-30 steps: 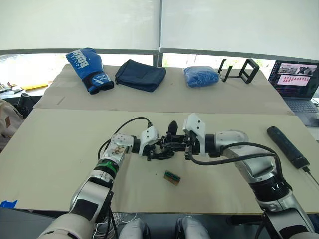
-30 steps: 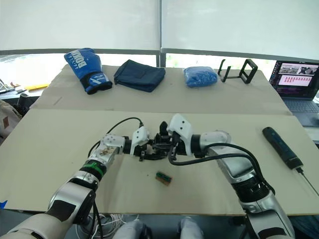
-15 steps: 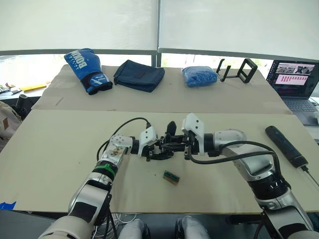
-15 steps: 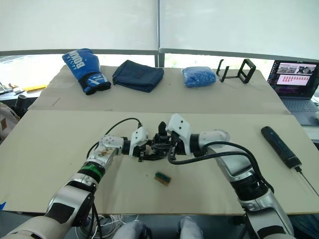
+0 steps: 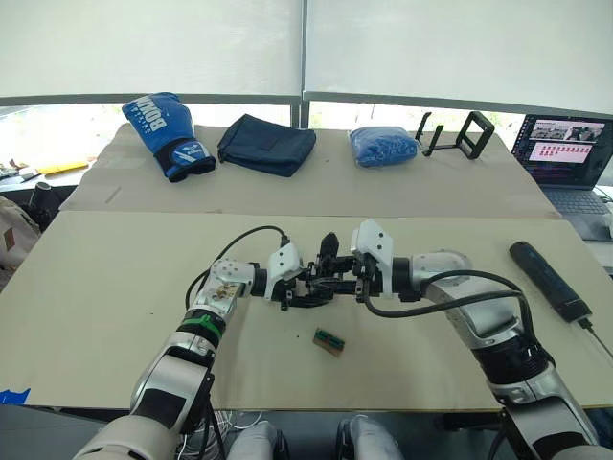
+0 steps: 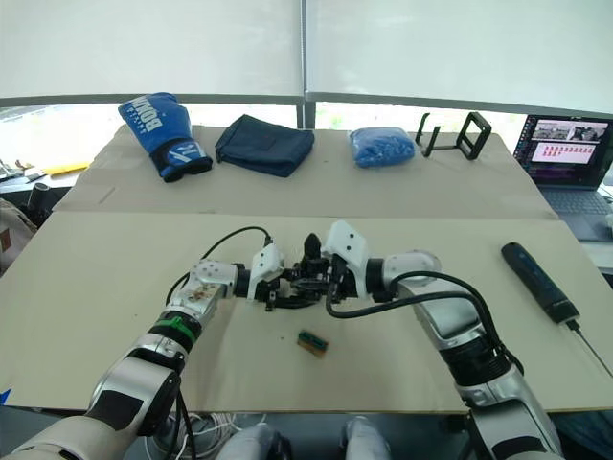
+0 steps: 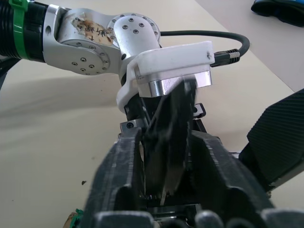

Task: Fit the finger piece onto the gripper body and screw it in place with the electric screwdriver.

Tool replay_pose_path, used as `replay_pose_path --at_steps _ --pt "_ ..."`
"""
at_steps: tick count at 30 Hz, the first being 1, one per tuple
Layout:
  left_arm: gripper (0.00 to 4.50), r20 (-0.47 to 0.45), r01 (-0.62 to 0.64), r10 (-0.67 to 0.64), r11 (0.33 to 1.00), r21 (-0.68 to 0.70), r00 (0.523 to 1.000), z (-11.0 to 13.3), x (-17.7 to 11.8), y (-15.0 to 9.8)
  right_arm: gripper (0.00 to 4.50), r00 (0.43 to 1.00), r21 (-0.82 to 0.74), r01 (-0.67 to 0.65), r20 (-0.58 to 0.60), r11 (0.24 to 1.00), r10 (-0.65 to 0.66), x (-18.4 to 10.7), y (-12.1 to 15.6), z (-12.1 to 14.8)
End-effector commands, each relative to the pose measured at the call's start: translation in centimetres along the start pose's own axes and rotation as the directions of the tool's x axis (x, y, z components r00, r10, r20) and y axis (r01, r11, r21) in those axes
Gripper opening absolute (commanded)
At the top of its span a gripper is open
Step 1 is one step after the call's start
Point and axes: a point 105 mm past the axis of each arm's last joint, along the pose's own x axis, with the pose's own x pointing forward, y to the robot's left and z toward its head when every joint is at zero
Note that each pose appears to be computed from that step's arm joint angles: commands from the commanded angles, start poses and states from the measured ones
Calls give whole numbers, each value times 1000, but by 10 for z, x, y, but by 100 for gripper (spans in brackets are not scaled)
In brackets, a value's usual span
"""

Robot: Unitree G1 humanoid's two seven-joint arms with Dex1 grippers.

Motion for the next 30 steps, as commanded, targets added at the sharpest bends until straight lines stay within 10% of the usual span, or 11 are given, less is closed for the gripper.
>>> replay_pose_path --at_steps 1,5,15,16,19,30 --pt "230 -51 32 -35 998 -54 998 -17 0 -9 330 985 -81 -35 168 996 48 -8 6 32" --pt "230 -55 26 -29 998 -51 998 -18 1 -9 447 976 -92 -26 213 995 45 -11 7 34" --pt "230 -34 3 -6 997 -74 999 -16 2 -7 447 958 -129 29 287 991 10 -22 2 43" --pt "332 -27 -14 12 998 -67 1000 -15 1 -5 450 953 -136 39 304 990 4 -26 2 47" --pt "446 -22 -57 56 997 -51 998 -15 -4 0 450 944 -151 49 330 987 3 -34 3 55" --pt "446 55 -144 149 985 -95 987 -26 -84 -13 450 926 -121 249 321 961 -200 -89 14 56"
